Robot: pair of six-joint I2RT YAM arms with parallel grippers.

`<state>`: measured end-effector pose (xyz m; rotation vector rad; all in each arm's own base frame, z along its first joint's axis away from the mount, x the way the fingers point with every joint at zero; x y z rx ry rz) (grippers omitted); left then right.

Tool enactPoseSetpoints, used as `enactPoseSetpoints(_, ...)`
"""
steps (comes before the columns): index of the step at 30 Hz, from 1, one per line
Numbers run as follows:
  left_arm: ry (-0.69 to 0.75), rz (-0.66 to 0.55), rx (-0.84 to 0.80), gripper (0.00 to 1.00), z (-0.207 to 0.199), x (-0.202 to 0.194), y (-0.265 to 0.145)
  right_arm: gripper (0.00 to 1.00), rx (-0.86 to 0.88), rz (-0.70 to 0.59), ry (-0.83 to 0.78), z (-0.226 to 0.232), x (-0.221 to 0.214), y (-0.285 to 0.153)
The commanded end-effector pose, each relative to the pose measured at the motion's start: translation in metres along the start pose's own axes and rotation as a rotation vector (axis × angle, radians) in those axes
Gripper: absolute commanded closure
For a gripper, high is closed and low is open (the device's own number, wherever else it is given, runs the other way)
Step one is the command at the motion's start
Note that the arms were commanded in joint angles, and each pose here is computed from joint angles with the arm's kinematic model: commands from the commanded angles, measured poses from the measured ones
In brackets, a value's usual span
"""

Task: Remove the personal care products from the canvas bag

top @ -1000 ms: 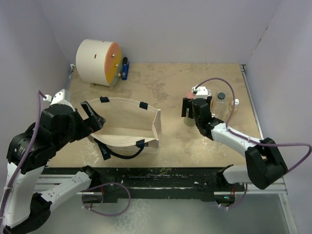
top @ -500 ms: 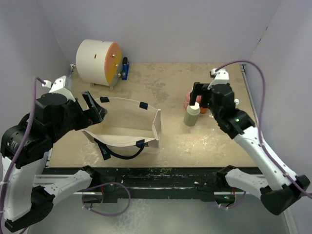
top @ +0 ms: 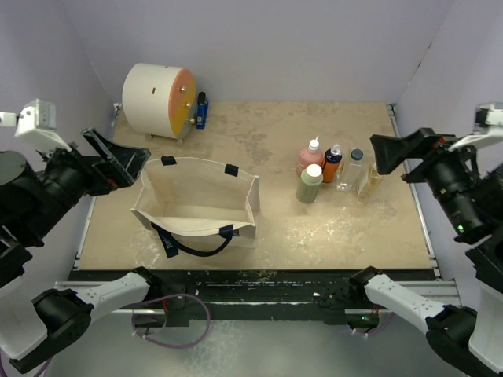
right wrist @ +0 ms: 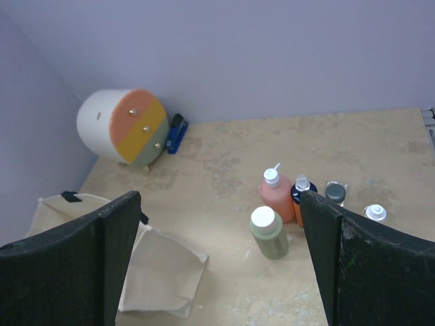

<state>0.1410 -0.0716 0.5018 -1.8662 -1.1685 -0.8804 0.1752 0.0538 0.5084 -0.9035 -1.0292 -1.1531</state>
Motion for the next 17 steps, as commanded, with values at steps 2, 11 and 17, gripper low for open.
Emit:
enactPoseSetpoints(2,0.002,-0.106,-0.073,0.01,-0.010,0.023,-0.017,0.00,0.024,0.037,0.036,0.002,0.005,-0.022)
enactPoseSetpoints(11,0.004,-0.117,-0.051,0.01,-0.005,0.024,-0.017,0.00,0.006,0.030,0.044,0.000,0.012,-0.026)
enactPoseSetpoints(17,0.005,-0.107,-0.046,0.01,-0.005,0.022,-0.014,0.00,0.006,0.030,0.035,-0.001,0.012,-0.028)
Point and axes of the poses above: each gripper's point midway between its finger pads, its own y axis out along the fingers, its own z axis along the line the jaws close on, x = y × z, the point moved 2 cm from there along -y, back along the fingers, and after that the axes turned 1 degree about y, right-handed, at the moved point
